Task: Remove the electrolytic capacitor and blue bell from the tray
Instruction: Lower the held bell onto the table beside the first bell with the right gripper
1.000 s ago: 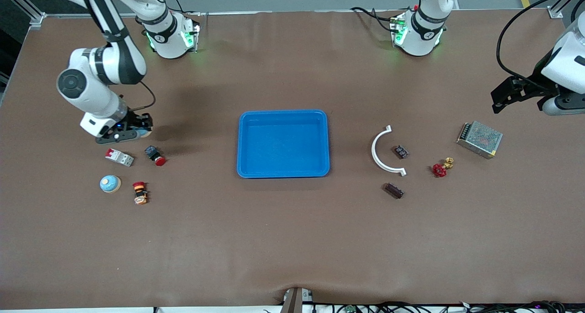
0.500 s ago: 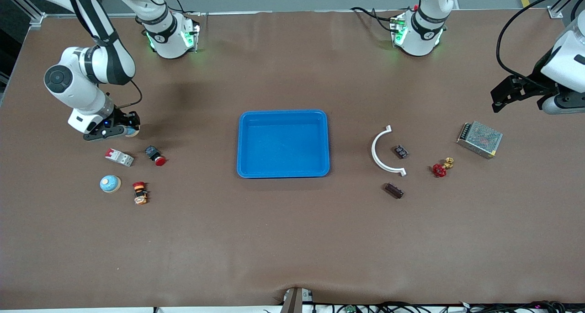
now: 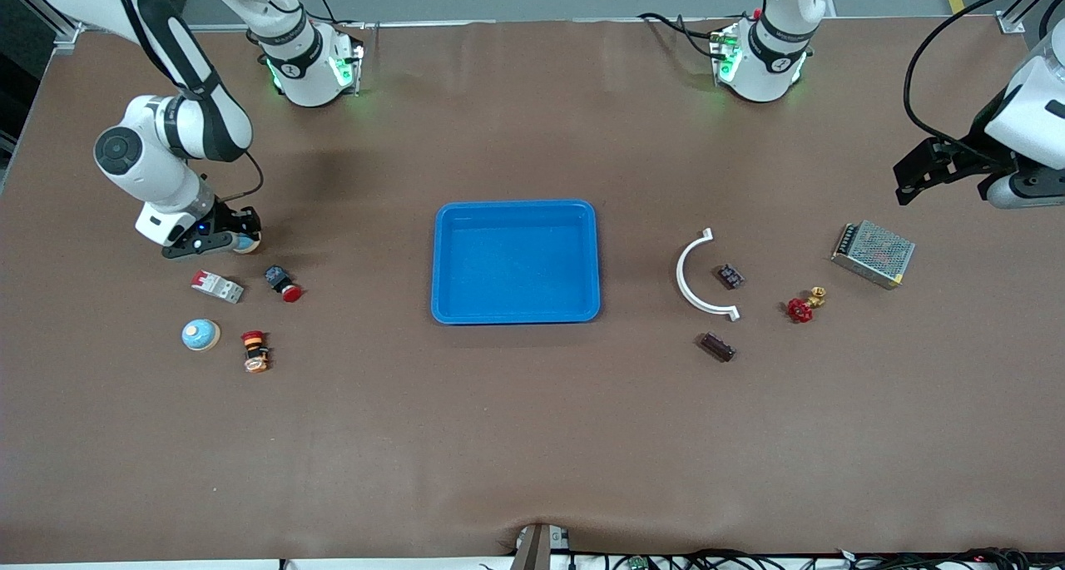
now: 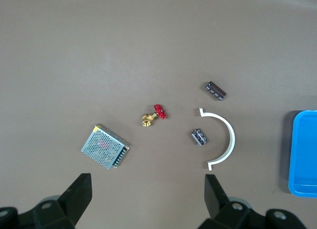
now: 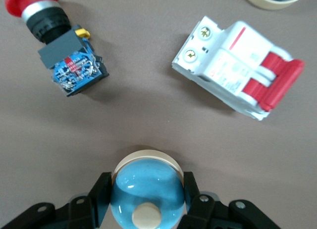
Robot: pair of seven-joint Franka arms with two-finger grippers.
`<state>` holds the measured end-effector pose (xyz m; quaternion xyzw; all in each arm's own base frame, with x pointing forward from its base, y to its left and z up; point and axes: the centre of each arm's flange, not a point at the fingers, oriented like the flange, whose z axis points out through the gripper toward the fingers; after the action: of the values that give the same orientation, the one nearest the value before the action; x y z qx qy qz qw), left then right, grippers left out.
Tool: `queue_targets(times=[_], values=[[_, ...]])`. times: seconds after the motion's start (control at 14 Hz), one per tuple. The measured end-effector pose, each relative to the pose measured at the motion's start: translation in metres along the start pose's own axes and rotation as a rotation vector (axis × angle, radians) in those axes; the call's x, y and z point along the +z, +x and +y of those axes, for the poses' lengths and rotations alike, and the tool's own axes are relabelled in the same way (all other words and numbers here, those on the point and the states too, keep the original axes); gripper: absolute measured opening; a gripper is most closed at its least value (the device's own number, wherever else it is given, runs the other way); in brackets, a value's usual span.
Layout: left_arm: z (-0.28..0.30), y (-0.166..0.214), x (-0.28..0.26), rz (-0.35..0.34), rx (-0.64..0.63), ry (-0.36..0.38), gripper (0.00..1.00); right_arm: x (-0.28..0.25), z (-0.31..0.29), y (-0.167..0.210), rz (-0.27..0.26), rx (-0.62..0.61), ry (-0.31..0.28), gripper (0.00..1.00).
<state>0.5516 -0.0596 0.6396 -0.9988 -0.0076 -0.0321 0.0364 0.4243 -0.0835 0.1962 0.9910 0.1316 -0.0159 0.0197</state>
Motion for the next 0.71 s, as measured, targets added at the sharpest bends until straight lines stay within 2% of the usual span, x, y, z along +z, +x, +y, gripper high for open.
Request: queue_targets(times=[0.43,0.71], values=[[0.003,-0.002,0.005,-0.020,0.005,-0.005,1.00,0.011,0.005,-0.008,-0.005,-0.005,0.000,0.63],[0.009,-0.006,0.008,-0.048,0.011,-0.049,1.00,0.014,0.005,-0.009,-0.005,-0.010,0.001,0.63]])
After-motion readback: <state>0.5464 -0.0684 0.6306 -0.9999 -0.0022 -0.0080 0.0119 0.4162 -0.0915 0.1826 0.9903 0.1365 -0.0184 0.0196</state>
